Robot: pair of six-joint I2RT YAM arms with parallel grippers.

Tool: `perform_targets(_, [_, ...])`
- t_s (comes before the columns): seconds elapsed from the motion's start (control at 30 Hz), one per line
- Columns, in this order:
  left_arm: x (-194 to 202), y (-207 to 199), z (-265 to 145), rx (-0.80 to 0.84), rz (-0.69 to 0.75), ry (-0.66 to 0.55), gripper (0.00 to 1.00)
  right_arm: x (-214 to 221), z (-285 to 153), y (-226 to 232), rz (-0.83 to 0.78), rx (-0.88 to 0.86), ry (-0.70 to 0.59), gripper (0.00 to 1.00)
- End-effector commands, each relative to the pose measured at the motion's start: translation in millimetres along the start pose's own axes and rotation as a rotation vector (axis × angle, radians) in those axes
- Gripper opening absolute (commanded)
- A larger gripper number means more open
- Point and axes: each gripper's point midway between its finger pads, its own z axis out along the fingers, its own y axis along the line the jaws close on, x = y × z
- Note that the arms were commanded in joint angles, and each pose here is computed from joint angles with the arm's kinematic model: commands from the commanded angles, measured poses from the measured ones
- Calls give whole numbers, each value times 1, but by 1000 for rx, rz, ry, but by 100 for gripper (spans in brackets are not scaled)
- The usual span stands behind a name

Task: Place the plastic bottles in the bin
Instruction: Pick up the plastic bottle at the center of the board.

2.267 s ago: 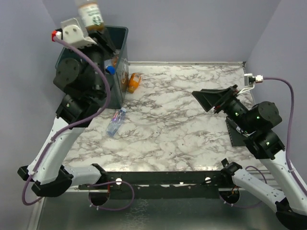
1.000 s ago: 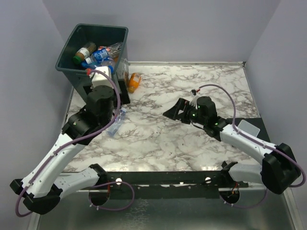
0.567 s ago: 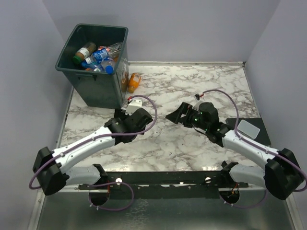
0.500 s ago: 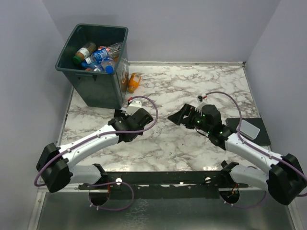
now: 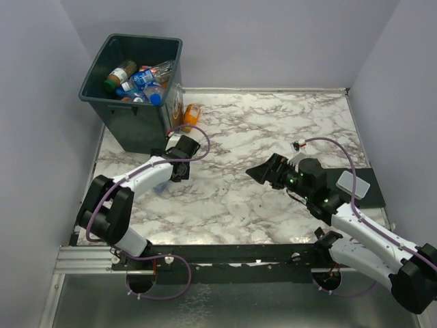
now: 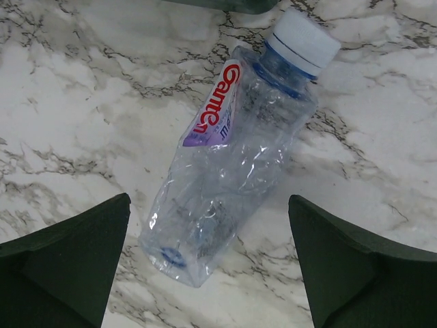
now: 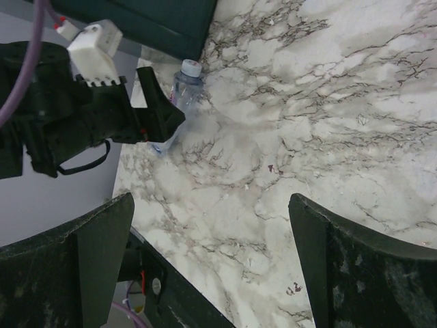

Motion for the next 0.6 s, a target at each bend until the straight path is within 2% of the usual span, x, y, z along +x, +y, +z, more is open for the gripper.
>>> perform_targets(0.0, [-3, -12, 24, 57, -5, 29, 99, -2, -8, 5, 11, -8, -8, 99])
perform_targets(0.1, [5, -19, 36, 68, 21, 66, 99, -5, -12, 9, 9, -16, -17, 99])
perform_targets(0.2, [15, -29, 45, 103, 33, 103, 93, -11, -16, 15, 3, -28, -31, 99])
perform_targets(0.37, [31, -48, 48, 187, 18, 148, 75, -17, -21, 22, -4, -37, -44, 99])
perform_targets(0.57, [39, -56, 41, 245, -13, 144, 44, -28, -30, 35, -30, -56, -62, 99])
